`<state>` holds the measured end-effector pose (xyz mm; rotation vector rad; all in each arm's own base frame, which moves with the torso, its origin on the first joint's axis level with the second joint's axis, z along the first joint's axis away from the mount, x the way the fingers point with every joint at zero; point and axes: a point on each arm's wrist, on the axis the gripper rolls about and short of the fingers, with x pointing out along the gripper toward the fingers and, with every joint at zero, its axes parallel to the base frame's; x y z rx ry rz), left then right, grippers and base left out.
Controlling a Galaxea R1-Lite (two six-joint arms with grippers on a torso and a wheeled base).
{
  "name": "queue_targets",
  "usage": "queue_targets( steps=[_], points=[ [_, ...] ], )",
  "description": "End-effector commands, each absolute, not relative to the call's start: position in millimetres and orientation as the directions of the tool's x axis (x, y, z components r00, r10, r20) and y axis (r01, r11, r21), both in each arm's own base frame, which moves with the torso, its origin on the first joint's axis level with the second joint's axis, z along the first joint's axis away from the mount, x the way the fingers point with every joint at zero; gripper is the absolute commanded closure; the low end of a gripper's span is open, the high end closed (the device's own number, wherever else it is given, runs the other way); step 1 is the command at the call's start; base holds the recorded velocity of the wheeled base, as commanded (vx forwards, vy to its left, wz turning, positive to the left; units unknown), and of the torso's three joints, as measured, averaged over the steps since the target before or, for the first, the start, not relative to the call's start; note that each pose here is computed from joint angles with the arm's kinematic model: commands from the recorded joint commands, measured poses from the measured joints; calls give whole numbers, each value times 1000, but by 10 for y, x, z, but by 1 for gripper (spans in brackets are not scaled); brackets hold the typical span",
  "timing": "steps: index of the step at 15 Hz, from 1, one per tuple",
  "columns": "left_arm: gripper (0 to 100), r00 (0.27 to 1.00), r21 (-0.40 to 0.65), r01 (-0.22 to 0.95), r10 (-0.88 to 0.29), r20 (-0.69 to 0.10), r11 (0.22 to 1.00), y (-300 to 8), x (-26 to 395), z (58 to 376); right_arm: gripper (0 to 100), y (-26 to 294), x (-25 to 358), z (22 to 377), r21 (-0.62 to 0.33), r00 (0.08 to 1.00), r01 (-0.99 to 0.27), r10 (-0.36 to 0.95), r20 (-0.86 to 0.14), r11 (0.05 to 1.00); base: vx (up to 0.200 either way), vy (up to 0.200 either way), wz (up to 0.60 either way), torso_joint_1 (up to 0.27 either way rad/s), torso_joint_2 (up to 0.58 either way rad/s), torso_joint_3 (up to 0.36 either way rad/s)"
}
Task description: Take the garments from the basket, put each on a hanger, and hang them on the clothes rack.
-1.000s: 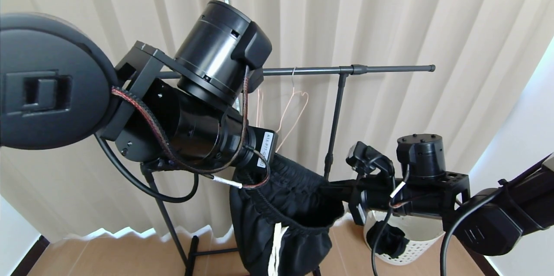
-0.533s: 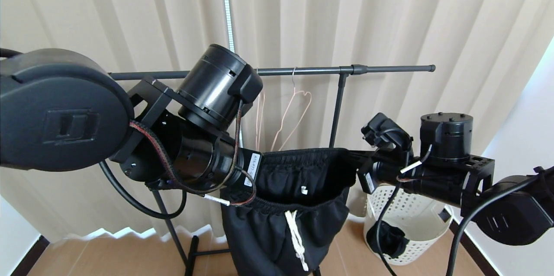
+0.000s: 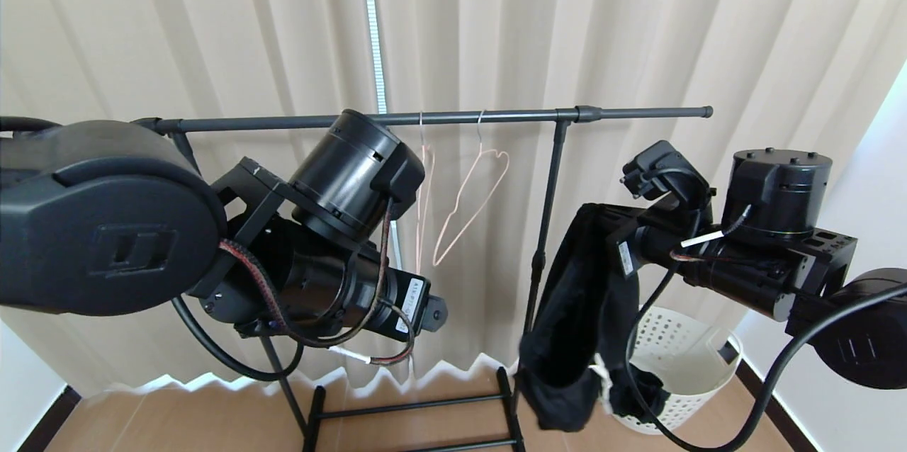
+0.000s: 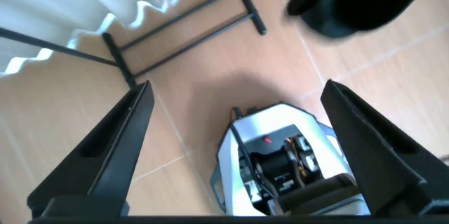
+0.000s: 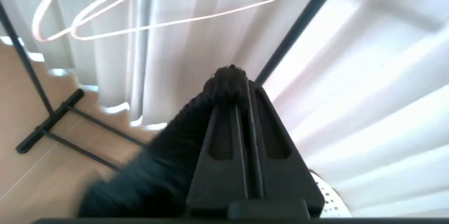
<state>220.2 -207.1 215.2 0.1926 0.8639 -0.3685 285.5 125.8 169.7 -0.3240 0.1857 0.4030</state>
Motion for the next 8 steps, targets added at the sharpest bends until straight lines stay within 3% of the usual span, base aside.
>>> queue_targets(
  steps=[1, 8],
  points=[
    [0, 587, 0, 401, -257, -767, 916, -2026, 2155, 2146, 100, 1256, 2847, 1723, -272, 906, -410, 355, -231, 870, 0, 0, 0, 0, 0, 0],
    [0, 665, -24, 305, -231, -710, 952, -1782, 2402, 2167, 100, 1167, 2820, 1795, -273, 920, -381, 333, -208, 883, 0, 0, 0, 0, 0, 0]
  ],
)
